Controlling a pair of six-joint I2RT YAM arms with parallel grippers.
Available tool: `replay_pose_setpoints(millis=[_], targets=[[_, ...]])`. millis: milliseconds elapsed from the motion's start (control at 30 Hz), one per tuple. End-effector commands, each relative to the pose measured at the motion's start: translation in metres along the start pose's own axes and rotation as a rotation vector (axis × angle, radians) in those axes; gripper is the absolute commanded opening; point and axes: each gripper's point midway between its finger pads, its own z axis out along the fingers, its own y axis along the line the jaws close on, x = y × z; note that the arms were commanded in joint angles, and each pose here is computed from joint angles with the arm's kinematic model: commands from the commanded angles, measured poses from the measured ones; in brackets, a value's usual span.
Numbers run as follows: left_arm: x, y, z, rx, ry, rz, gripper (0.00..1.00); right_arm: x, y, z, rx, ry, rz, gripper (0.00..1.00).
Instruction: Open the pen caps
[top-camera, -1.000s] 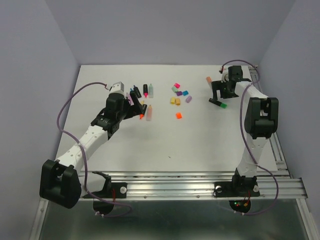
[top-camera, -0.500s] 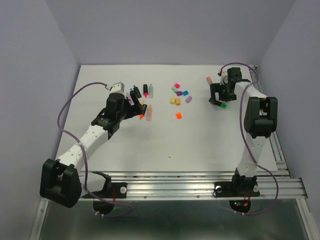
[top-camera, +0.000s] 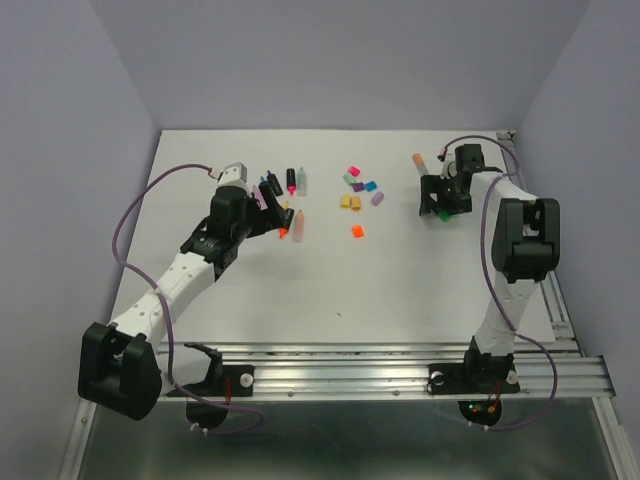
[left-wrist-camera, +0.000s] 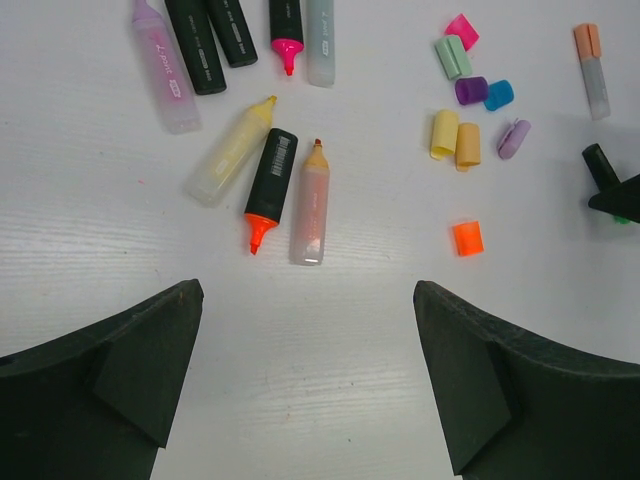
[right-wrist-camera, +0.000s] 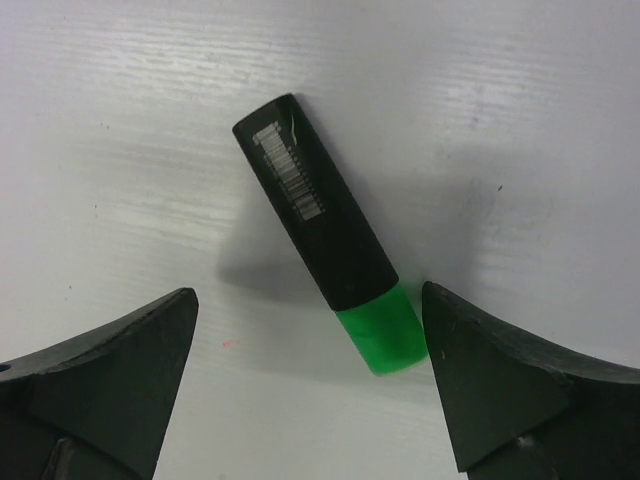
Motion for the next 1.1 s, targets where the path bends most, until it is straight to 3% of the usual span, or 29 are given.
replay_pose_setpoints(millis=[0, 133, 1067], targets=[[-0.017, -0.007, -0.006, 0.035, -0.068, 0.001, 0.99, 0.016, -0.007, -0.014, 0.052, 0.022, 0.061, 0.97], [-0.016, -0.008, -0.006, 0.041, -0.065, 0.002, 0.99, 0.027, -0.01, -0.012, 0.077, 0.037, 0.063, 0.91], [-0.02, -0.004, -0.011, 0.021, -0.087, 0.013, 0.99, 0.045, -0.009, 0.007, 0.087, 0.075, -0.058, 0.77]])
